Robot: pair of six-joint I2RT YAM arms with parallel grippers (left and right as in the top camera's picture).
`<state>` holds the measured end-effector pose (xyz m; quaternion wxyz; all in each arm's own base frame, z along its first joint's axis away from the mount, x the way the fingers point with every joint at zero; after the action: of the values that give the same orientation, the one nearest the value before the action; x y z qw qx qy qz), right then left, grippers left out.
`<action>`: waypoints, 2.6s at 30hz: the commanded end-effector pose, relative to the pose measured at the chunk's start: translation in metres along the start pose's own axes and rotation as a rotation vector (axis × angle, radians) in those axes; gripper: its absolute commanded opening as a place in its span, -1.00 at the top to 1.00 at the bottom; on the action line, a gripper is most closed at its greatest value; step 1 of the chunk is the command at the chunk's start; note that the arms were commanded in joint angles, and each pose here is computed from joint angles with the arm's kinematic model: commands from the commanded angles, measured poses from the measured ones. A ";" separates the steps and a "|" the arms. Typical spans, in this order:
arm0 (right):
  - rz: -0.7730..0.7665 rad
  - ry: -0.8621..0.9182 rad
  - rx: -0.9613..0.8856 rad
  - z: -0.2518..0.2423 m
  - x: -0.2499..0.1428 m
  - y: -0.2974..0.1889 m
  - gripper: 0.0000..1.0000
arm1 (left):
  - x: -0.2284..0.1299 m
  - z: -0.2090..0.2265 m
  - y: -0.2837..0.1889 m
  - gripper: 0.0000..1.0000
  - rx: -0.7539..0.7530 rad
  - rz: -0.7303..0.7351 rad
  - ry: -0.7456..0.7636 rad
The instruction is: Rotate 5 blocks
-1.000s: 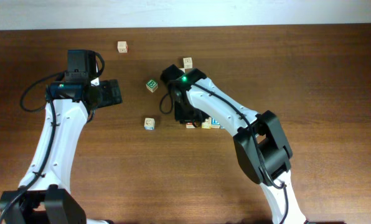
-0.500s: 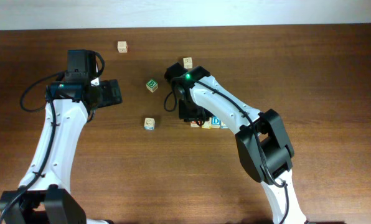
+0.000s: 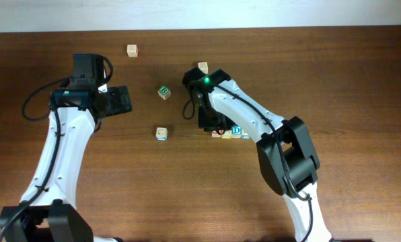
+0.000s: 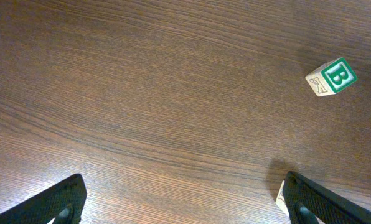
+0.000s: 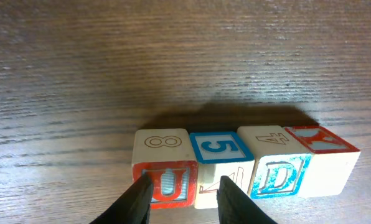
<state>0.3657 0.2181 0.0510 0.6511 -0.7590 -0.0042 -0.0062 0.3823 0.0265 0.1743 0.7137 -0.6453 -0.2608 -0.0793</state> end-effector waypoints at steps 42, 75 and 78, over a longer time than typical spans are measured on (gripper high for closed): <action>-0.192 -0.205 0.492 0.140 0.013 -0.072 0.08 | 0.005 0.003 -0.001 -0.98 0.009 -0.011 -0.020; -0.103 -0.203 0.283 0.138 -0.005 -0.003 0.35 | 0.031 0.102 -0.024 -0.98 0.069 -0.040 -0.370; -0.055 -0.187 0.244 0.119 -0.005 0.001 0.37 | 0.031 0.102 -0.024 -0.98 0.069 -0.040 -0.370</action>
<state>0.3515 0.3624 0.0361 0.7577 -0.6425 -0.1017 0.0527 0.3680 0.1275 0.2088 0.6806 -0.6163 -0.3946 0.0358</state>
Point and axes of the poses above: each gripper's point midway between its finger pads, its own y axis out along the fingers, its own z axis along the line the jaws close on, x = y × z, the point moved 2 cm from there along -y, back along the fingers, and after that the axes turned 2 degrees about -y, right-handed, at the moved point
